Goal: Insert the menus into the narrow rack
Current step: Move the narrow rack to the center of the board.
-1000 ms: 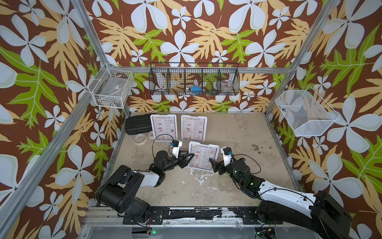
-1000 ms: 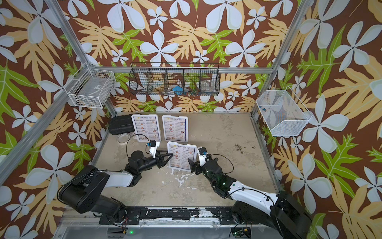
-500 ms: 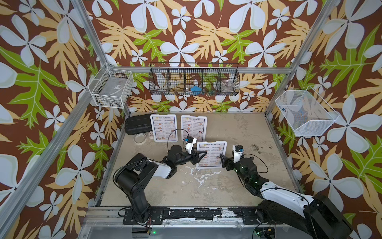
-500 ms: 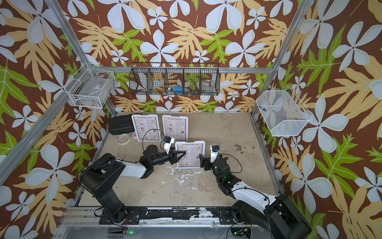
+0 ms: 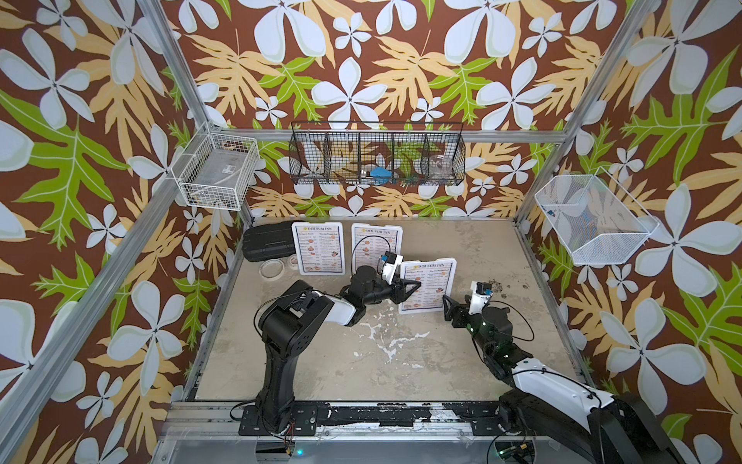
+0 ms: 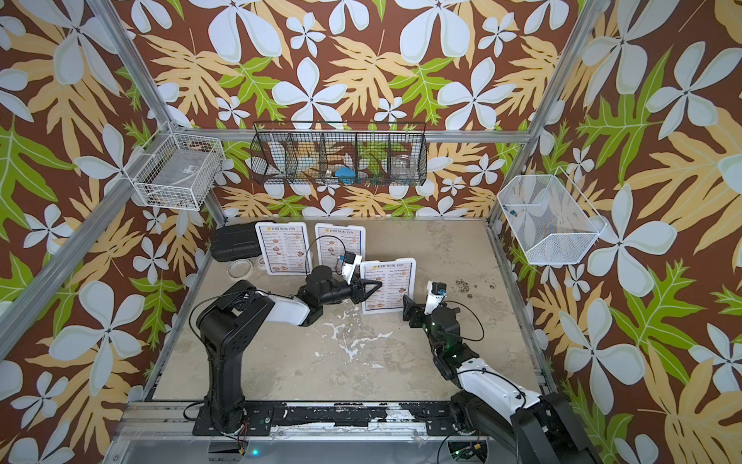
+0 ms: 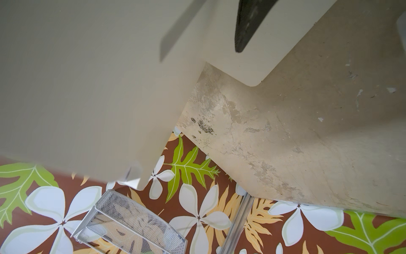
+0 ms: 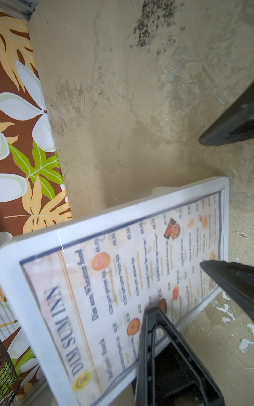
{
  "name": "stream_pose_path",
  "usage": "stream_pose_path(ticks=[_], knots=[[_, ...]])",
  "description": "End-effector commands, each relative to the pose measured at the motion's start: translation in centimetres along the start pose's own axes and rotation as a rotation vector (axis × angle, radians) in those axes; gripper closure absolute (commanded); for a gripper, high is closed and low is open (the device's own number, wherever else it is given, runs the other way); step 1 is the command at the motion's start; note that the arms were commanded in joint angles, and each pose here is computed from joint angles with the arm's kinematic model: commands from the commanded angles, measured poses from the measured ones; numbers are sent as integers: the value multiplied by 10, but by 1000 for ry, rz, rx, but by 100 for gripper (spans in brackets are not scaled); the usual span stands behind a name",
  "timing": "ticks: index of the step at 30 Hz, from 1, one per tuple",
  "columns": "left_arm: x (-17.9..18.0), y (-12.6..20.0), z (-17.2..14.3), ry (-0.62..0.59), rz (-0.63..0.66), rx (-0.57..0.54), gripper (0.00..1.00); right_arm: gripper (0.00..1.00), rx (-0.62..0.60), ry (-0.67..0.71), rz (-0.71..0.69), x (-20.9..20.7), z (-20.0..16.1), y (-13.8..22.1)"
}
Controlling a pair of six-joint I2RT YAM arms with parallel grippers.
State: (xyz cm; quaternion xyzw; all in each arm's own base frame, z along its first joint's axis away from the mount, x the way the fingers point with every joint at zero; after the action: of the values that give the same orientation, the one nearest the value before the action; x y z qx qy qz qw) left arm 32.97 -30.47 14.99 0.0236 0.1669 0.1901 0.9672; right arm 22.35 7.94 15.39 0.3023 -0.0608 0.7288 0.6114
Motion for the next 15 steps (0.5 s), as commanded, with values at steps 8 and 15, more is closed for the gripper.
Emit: stream_pose_path(ticks=[8,15], knots=[[11,-37,-6,47,-30,60,55,18,-35,-21,5,-2,1,6],[15,-61,-10,63,-42,81,55,19,-32,-20,9,-3,0,6]])
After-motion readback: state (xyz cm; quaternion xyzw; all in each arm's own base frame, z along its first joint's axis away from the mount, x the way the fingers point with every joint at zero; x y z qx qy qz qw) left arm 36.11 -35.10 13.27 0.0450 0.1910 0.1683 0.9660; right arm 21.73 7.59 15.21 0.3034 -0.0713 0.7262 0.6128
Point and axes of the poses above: each gripper's point midway between its finger pads, its own y axis back along the fingers, its own x axis along the line the jaws close on, z = x × y, the point moved 9 cm from there along y, back along the fingers, and after that the axes turned 14 degrees about -y, right-handed, at the moved point
